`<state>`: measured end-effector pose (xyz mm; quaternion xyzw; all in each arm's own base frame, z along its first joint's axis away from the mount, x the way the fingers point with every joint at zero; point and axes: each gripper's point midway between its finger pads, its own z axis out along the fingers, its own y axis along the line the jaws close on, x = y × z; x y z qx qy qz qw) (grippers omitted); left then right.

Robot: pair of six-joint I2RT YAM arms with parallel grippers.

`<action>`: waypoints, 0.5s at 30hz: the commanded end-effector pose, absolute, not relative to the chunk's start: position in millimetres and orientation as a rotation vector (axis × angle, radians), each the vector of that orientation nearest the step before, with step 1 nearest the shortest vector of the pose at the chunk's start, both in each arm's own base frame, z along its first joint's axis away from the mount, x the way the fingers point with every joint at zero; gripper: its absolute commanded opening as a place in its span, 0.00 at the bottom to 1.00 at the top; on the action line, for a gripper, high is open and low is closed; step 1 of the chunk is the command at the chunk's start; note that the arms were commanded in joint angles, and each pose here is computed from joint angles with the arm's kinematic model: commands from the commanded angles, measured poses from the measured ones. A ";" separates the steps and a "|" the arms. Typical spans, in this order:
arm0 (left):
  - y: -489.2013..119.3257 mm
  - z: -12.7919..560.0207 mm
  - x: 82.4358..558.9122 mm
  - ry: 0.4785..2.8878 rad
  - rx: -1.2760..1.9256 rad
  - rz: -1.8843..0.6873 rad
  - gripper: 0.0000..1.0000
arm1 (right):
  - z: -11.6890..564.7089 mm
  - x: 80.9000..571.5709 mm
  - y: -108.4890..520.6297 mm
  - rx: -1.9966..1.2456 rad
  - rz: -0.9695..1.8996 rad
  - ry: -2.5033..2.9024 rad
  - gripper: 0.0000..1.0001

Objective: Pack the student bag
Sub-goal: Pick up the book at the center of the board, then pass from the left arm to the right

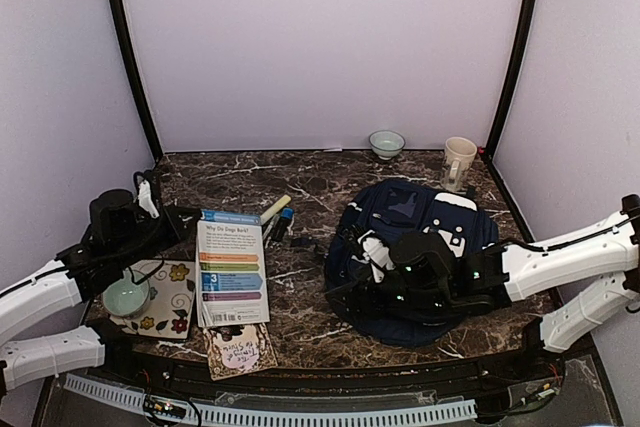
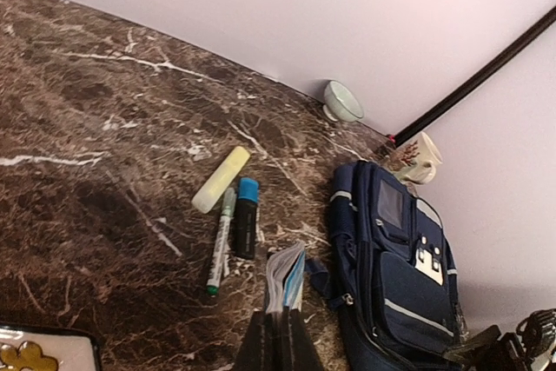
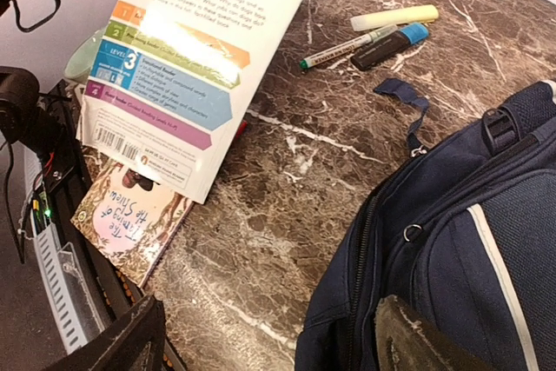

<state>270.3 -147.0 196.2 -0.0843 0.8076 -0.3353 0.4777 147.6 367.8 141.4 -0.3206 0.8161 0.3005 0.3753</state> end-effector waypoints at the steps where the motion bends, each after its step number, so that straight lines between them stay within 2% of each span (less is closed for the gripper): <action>1: -179.3 249.6 267.8 1.858 -0.007 -0.940 0.00 | 175.5 141.6 379.8 -0.885 0.875 1.987 0.86; 6: -214.7 280.0 256.9 1.821 0.162 -0.986 0.00 | 194.6 144.3 374.7 -0.910 0.914 1.923 0.87; 11: -253.3 301.6 239.3 1.804 0.345 -1.086 0.00 | 214.0 146.3 364.0 -0.935 0.959 1.851 0.99; 15: -280.3 319.1 217.9 1.767 0.505 -1.213 0.00 | 227.8 146.7 354.3 -0.948 0.975 1.805 1.00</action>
